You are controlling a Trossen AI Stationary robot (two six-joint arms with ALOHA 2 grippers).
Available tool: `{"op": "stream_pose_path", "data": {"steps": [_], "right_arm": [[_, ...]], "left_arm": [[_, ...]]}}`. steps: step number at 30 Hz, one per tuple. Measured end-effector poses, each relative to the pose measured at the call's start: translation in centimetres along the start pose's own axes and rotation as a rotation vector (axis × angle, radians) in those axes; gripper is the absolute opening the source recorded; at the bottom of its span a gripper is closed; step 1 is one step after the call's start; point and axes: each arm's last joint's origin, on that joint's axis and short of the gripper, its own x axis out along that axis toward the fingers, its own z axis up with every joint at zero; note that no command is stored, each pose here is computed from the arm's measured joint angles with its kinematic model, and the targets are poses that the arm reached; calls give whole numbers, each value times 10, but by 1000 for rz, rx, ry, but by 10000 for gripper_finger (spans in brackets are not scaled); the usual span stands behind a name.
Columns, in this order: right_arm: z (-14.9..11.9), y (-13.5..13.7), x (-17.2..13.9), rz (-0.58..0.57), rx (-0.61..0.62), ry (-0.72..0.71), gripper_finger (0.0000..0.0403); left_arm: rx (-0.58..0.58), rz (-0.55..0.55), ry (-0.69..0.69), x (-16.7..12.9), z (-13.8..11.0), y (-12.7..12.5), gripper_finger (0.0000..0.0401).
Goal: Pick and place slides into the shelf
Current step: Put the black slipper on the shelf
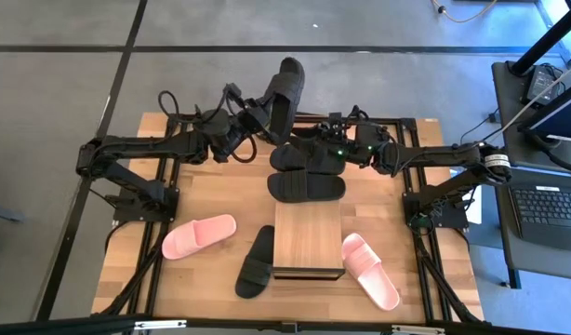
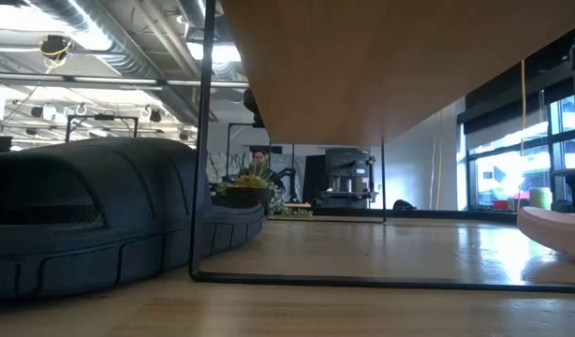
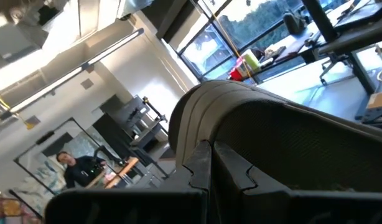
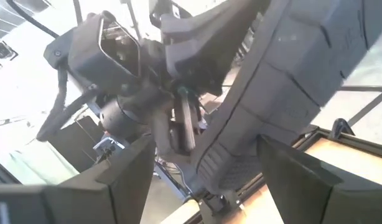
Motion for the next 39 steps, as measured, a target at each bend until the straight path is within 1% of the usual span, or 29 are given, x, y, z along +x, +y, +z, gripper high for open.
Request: {"op": "stream_pose_path", "data": {"steps": [4,8,14,18,22,26,31,39], "right_arm": [[3,2,1,-14,-2,4,278],[1,0,1,-54,-6,20,278],[-3,-4,5,-81,-7,13,278],[-5,-6,7,-99,-6,9,278],[-7,-8,9,-113,16,3,278],[-11,-11,11,-122,41,10,278],[-18,-16,16,-138,39,26,278],[-17,-17,17,-140,32,20,278]], "left_arm": [[29,9,2,3,0,-3,0],[84,10,-1,3,0,-4,0],[163,27,-14,-3,6,-6,0],[158,15,-27,-7,9,-9,0],[146,33,-29,-10,13,-9,0],[182,35,-24,-11,13,-10,0],[207,29,-16,-7,11,-19,0],[215,28,-7,-5,10,-24,0]]}}
